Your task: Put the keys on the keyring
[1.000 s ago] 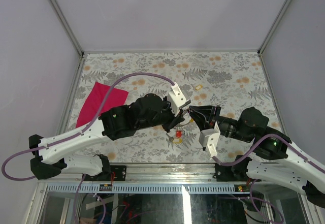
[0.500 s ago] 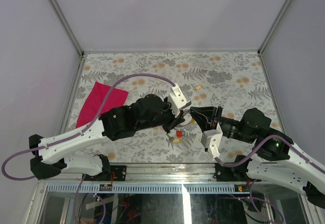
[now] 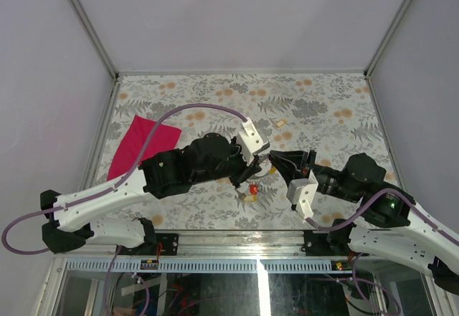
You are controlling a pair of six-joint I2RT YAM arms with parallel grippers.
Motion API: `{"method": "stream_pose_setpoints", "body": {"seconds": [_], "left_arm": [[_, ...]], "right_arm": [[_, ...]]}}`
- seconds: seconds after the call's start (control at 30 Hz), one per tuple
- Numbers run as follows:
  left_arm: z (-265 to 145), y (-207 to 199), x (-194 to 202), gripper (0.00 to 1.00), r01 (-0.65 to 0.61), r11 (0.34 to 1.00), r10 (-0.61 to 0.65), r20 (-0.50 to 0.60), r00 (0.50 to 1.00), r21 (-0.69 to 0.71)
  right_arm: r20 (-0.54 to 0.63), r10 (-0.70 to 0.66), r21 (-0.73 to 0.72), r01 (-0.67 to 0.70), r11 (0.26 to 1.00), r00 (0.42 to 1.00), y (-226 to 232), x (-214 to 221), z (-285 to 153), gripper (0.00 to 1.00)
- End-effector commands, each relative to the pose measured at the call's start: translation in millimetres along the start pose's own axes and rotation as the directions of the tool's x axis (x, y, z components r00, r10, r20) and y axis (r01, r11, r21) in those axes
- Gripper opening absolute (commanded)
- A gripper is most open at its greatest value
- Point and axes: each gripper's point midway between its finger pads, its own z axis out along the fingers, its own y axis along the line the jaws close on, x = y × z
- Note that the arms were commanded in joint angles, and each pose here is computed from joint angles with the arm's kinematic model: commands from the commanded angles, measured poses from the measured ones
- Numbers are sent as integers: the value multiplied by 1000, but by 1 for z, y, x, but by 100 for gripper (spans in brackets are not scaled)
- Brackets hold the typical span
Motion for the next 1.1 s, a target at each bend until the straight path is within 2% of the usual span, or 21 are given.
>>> {"method": "stream_pose_setpoints", "body": {"seconds": [0.0,0.17,0.57,0.7,1.07], "left_arm": [[-8,2,-34,0,23,1000,-21,121,992,-15],[-6,2,-34,0,24,1000,-22,125,992,-14],[-4,1,-34,0,26,1000,-24,126,992,-13],[-1,0,-34,0,25,1000,-24,121,992,-6],[0,-1,-35,0,21,1000,-21,121,992,-3]], "right_arm": [[85,75,169,-89,982,994,-36,-20,-6,2],[151,211,229,-242,943,966,-40,-21,-3,0],[249,345,291,-409,865,905,-42,-20,-6,0],[266,354,277,-423,863,897,-37,-19,1,1],[285,320,275,-397,876,904,-38,-24,1,17]]}}
